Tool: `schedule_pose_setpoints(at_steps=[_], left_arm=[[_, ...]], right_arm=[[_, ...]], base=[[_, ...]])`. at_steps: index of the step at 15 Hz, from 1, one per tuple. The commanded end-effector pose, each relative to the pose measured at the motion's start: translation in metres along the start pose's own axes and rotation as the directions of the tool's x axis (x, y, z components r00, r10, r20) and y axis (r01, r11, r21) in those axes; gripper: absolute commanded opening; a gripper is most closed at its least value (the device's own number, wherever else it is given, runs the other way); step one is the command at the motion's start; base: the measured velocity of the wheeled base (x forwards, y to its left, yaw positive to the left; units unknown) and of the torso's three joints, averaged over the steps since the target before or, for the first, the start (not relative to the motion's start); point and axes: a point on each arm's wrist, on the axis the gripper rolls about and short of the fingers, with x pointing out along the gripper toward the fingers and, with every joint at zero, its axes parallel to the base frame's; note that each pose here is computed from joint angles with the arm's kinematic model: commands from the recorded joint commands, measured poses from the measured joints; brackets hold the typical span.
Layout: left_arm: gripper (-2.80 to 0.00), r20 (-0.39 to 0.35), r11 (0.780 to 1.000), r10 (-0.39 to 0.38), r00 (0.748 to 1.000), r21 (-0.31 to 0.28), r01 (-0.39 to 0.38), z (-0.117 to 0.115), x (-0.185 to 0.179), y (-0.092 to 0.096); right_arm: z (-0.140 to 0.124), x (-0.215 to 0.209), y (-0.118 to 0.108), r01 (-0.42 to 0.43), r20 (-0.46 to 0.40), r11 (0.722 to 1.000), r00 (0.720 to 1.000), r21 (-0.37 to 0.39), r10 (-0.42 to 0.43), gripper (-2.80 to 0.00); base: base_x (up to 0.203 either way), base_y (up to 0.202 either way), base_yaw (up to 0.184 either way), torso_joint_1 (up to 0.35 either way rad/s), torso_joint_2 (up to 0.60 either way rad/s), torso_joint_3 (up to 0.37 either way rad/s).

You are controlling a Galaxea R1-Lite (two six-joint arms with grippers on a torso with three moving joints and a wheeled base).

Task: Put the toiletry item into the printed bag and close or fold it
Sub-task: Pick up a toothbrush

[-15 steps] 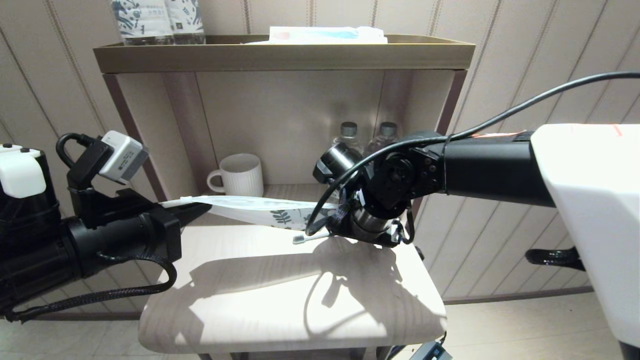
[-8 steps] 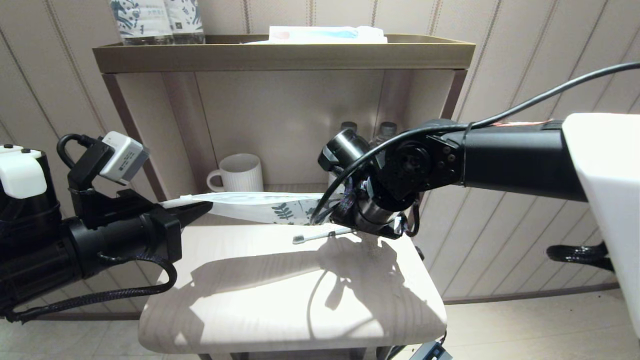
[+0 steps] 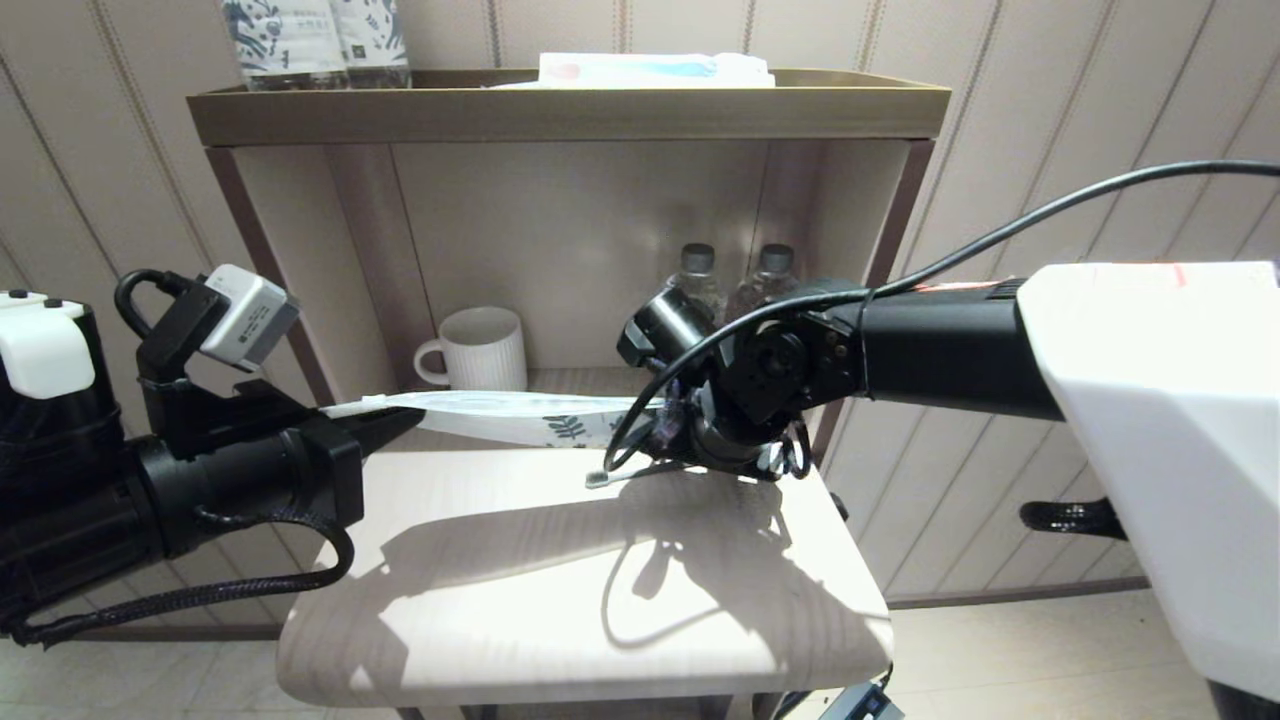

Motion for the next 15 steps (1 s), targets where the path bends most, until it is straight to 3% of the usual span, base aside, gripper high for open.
schedule_pose_setpoints(at_steps=[1, 9, 15], left_arm=[[-2.8, 0.001, 1.0, -0.001, 1.0, 0.001, 0.001, 0.0, 0.001, 0.0], [-2.8, 0.011, 0.999, -0.044, 0.999, 0.003, 0.044, 0.001, -0.003, -0.001], [-2.8, 0.013, 0.999, -0.045, 0.999, 0.003, 0.045, 0.001, -0.003, -0.001]], right_arm=[[-0.005, 0.006, 0.001, 0.024, -0.004, 1.0, 1.0, -0.01, -0.024, 0.0], [-0.006, -0.022, -0.005, 0.025, -0.028, 0.999, 0.999, -0.02, -0.025, 0.0], [-0.011, -0.012, -0.003, 0.038, -0.05, 0.999, 0.998, -0.032, -0.04, 0.0]], base=[[0.0, 0.0, 0.0, 0.0, 0.0, 0.0], [0.0, 0.0, 0.0, 0.0, 0.0, 0.0], [0.0, 0.0, 0.0, 0.0, 0.0, 0.0]])
